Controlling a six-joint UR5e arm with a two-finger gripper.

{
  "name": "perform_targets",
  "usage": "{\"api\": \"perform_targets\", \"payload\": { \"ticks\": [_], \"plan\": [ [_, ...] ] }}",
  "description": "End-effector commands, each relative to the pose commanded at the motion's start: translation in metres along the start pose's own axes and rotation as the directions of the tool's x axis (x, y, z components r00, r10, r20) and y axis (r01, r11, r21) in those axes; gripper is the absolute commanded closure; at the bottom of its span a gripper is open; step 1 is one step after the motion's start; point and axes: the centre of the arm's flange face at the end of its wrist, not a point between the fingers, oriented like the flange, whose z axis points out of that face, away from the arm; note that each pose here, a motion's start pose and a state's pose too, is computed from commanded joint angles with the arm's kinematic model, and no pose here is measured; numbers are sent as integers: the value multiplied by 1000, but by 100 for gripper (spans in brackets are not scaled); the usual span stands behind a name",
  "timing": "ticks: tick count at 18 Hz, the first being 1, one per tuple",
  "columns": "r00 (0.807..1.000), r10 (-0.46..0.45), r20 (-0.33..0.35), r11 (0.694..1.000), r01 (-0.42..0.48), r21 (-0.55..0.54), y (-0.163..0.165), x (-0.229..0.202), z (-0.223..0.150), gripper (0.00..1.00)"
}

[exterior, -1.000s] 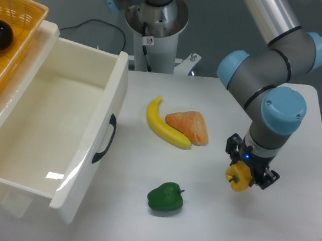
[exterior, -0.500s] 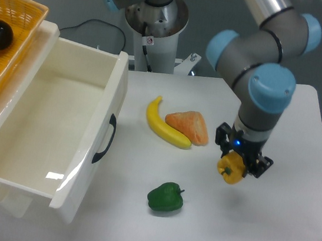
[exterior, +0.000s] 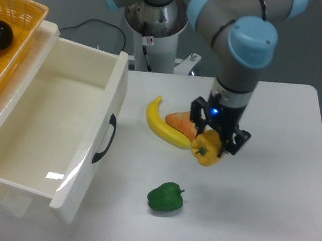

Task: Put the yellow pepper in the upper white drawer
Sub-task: 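Carry the yellow pepper over the banana toward the open white drawer, then lower the yellow pepper into the white drawer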

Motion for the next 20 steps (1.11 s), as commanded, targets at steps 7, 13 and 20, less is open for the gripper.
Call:
{"api": "perform_targets", "payload": {
  "ticks": [7, 13, 20],
  "plan": [
    [995, -95, -18, 989, 97, 109, -34, 47, -44, 39],
    [993, -120, -18, 972, 121, 203, -53, 84, -86, 39],
    [997, 29, -70, 975, -13, 220, -110, 151, -72, 39]
  ]
}}
